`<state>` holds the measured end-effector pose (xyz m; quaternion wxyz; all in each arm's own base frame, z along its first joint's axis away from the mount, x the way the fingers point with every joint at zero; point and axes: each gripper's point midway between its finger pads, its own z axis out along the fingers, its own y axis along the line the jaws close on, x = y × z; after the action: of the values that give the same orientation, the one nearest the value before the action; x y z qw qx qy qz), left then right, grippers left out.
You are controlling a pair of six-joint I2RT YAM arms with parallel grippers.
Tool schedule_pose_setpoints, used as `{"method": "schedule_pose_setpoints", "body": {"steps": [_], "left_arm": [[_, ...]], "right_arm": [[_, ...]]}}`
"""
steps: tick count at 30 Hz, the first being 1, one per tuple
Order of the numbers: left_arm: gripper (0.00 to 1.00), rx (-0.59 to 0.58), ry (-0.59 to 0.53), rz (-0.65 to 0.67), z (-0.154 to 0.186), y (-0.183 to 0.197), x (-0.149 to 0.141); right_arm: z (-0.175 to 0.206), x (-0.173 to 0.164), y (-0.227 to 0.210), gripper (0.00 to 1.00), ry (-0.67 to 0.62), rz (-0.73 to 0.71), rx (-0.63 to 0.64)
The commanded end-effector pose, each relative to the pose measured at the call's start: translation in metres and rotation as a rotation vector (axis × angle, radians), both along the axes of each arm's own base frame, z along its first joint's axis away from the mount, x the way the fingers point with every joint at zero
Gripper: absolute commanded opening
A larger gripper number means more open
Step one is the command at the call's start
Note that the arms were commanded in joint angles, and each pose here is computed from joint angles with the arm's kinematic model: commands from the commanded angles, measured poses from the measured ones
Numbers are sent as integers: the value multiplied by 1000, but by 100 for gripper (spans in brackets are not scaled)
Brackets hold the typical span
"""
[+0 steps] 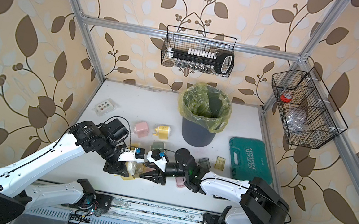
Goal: Take out the pencil sharpener tray and clean the shavings
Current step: Open the container of the pencil sharpener.
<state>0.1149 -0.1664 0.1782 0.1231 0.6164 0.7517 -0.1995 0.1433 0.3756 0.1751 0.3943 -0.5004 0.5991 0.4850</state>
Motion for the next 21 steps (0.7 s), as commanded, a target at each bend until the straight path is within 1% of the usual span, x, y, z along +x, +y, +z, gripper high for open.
{"method": "schedule_pose_setpoints", "body": {"steps": [1,9,15,17,21], "left_arm": [[0,-10,17,-13,6,-1,-7],[0,-22,-8,-10,11,-3,-3],[0,-5,-44,10,13,3,-1],[0,19,-42,11,9,7,-2],[0,104,-16,12,-7,21,-7]], "right_arm": [[2,9,-11,0,-12,-42,6],[8,4,-21,0,-1,-28,9],[7,1,-34,0,-9,-68,0],[10,5,-40,0,-25,-110,-9],[22,22,-55,0,-90,-243,-40]]}}
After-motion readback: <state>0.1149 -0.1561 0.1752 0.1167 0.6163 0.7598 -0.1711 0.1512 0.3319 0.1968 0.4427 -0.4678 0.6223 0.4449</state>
